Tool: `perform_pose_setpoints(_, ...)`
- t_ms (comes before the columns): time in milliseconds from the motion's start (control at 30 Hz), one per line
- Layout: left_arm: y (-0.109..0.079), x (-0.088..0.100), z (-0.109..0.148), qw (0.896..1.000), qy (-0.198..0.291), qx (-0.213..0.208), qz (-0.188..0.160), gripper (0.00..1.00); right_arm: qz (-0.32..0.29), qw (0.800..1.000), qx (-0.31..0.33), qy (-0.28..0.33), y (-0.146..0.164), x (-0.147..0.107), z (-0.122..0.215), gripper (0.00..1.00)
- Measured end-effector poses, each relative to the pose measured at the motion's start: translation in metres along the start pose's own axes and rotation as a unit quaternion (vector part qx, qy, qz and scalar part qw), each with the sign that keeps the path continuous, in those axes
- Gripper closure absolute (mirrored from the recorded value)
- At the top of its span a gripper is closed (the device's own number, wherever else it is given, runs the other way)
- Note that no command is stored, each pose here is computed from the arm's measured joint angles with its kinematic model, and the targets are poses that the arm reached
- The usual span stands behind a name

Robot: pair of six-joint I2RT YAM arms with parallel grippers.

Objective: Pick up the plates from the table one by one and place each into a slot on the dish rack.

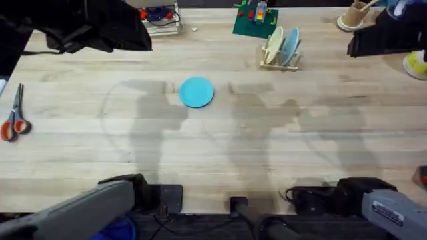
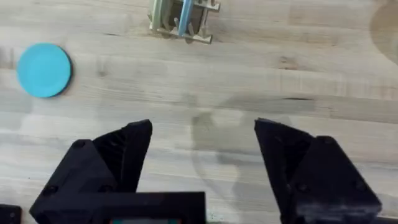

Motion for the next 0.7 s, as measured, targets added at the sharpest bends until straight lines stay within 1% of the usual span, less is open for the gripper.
perform_pose_setpoints(200,0.011,0.013,-0.012,0.999,0.026,-0.043,-0.001,0.958,0.000,1.000,0.000,0.000,0.000,0.000,0.000,0.009)
perform_pose_setpoints(233,0.016,0.018,-0.019,0.998,0.031,-0.062,-0.002,0.958,0.000,1.000,0.000,0.000,0.000,0.000,0.000,0.007)
perform_pose_setpoints(267,0.019,0.019,-0.022,0.997,0.032,-0.069,-0.002,0.958,0.000,1.000,0.000,0.000,0.000,0.000,0.000,0.007)
perform_pose_setpoints(367,0.029,0.019,-0.033,0.995,0.036,-0.090,0.004,0.958,0.000,1.000,0.000,0.000,0.000,0.000,0.000,0.007)
perform_pose_setpoints(533,0.049,0.011,-0.057,0.991,0.052,-0.116,0.030,0.958,0.000,1.000,0.000,0.000,0.000,0.000,0.000,0.007)
perform_pose_setpoints(700,0.065,0.009,-0.084,0.984,0.076,-0.153,0.049,0.958,0.000,1.000,0.000,0.000,0.000,0.000,0.000,0.007)
Point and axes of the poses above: each hand's point on the last joint's axis, 136 mm out from that joint toward the fingers, its own z axis back along the fingers, its own y axis along the line the jaws close on, x = y × z, the point moved 10 cm from there along z, back along the fingers, and after that the axes turned 7 degrees about z, right-handed, at the moved point
